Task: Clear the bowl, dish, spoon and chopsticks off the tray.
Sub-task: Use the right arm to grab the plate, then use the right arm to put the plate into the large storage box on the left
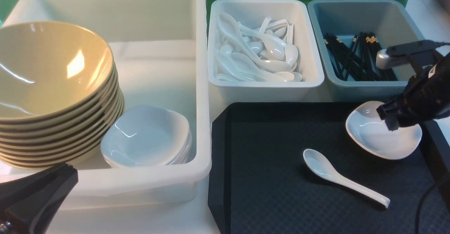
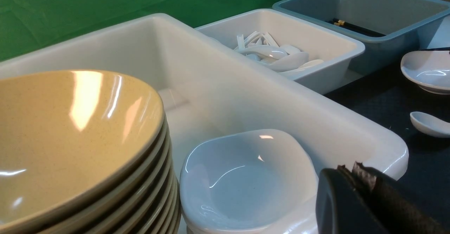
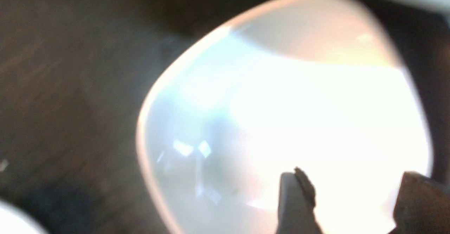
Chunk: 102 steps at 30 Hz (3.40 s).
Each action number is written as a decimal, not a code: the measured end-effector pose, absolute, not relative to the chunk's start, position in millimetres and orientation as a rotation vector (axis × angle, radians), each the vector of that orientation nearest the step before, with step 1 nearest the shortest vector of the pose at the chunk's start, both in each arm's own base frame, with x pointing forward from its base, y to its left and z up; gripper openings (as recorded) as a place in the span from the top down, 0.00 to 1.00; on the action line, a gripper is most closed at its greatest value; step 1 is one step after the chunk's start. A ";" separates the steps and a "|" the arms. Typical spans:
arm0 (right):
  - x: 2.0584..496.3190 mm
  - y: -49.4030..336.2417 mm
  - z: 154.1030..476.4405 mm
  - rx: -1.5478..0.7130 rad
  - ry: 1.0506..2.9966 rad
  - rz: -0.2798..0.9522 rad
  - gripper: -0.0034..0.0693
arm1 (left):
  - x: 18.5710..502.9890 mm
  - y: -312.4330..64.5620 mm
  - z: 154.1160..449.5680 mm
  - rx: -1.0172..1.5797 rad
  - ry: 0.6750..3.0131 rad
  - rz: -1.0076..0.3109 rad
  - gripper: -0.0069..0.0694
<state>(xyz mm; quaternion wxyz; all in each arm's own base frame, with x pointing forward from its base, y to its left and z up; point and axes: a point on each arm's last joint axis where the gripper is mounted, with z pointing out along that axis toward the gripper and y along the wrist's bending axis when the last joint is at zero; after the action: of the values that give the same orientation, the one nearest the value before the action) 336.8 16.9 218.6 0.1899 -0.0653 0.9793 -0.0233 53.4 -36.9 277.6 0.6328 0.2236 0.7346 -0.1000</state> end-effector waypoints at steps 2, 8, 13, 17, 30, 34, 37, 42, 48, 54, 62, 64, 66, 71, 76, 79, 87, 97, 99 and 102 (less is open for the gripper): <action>340.3 16.0 219.1 -0.181 2.717 -0.083 0.40 | 53.4 -36.9 277.6 0.512 1.680 -0.229 0.91; 345.8 4.4 201.5 -0.077 2.767 -0.102 0.40 | 53.4 -36.9 277.6 0.512 1.680 -0.229 0.91; 343.0 -17.8 190.5 0.129 2.843 -0.105 0.40 | 53.4 -36.9 277.6 0.512 1.681 -0.228 0.91; 341.3 -21.8 189.3 0.182 2.854 -0.066 0.40 | 53.4 -36.9 277.6 0.512 1.681 -0.228 0.91; 336.6 -15.8 173.1 0.229 2.792 0.055 0.61 | 50.4 -36.7 278.7 0.511 1.661 -0.225 0.91; 337.9 -14.9 176.7 0.199 2.777 0.070 0.69 | 50.4 -36.7 278.7 0.511 1.661 -0.225 0.91; 334.4 -14.0 178.4 0.161 2.802 0.070 0.69 | 50.4 -36.7 278.7 0.511 1.661 -0.225 0.91; 310.2 5.1 185.8 -0.031 2.856 0.067 0.71 | 50.4 -36.7 278.7 0.511 1.661 -0.225 0.91; 288.5 25.4 214.8 -0.143 2.736 0.077 0.80 | 50.4 -36.6 278.6 0.512 1.661 -0.222 0.91; 280.2 26.0 245.0 -0.186 2.599 0.062 0.85 | 50.5 -36.3 278.3 0.517 1.663 -0.213 0.91; 267.8 29.9 266.1 -0.236 2.560 0.118 0.85 | 50.6 -35.9 278.0 0.523 1.665 -0.202 0.91; 265.9 31.4 271.7 -0.248 2.551 0.135 0.85 | 50.7 -35.8 277.9 0.525 1.665 -0.200 0.91; 260.9 42.0 305.5 -0.310 2.440 0.187 0.85 | 50.7 -35.8 277.9 0.525 1.665 -0.199 0.91; 256.8 78.4 357.1 -0.447 2.221 0.328 0.85 | 50.8 -35.6 278.1 0.522 1.663 -0.197 0.91; 258.7 162.9 381.9 -0.658 1.969 0.620 0.85 | 51.2 -35.0 278.9 0.514 1.656 -0.191 0.91; 268.3 211.9 368.0 -0.719 1.921 0.680 0.85 | 51.3 -35.0 279.0 0.513 1.655 -0.191 0.91; 290.0 285.9 318.1 -0.822 1.977 0.720 0.82 | 51.3 -34.9 279.1 0.512 1.654 -0.190 0.91; 292.8 262.1 336.7 -0.964 1.998 0.632 0.40 | 51.2 -35.0 279.0 0.514 1.656 -0.191 0.91; 291.8 246.7 342.7 -0.977 2.046 0.596 0.39 | 51.2 -35.0 279.0 0.514 1.656 -0.191 0.91; 292.3 197.9 344.3 -0.928 2.299 0.425 0.38 | 51.2 -35.0 279.0 0.514 1.656 -0.191 0.91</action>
<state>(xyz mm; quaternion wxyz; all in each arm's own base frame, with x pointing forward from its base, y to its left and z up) 292.3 197.9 344.3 0.3080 -0.3509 0.8696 0.1607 51.2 -35.0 279.0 0.6433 0.2254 0.7268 -0.0839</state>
